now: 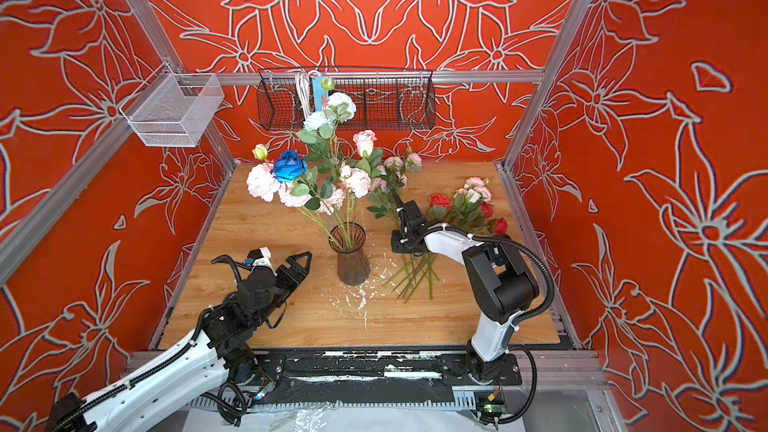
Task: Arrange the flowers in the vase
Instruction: 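Lower the right gripper onto the pink and red rose stems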
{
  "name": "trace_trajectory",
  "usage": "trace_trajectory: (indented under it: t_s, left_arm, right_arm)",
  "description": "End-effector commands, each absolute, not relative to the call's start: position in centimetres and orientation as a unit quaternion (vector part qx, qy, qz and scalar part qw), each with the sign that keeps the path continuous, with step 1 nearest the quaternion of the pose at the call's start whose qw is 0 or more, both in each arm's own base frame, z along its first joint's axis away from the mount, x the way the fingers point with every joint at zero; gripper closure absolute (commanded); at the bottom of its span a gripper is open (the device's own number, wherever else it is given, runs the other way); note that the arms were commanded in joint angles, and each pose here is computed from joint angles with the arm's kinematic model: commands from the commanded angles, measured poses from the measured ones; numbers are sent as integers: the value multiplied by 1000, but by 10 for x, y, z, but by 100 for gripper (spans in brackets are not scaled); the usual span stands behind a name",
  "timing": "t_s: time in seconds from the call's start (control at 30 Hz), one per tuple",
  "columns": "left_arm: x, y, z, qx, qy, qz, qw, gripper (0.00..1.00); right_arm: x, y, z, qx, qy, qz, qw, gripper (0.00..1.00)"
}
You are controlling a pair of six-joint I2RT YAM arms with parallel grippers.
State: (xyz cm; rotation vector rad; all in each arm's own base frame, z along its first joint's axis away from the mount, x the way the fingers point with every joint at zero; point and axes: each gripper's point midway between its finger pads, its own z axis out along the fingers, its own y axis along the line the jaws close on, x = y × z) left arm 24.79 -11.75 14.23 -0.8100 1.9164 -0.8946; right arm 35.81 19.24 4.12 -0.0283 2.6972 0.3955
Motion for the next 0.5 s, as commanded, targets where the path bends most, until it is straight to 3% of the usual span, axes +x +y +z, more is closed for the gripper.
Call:
trace_trajectory:
  t_s: [0.0,0.23,0.47]
  left_arm:
    - [251,-114,148,-330,756,-359,437,10]
    - [253,-121,146,-326,759,-369,426,10]
    - [253,-128,131,-329,771,-370,401,10]
  right_arm:
    - [350,189,40,-6,970,136,200,86]
    - [355,170,76,11,959,113,259,85]
    - [352,113,86,116,946,63,296,84]
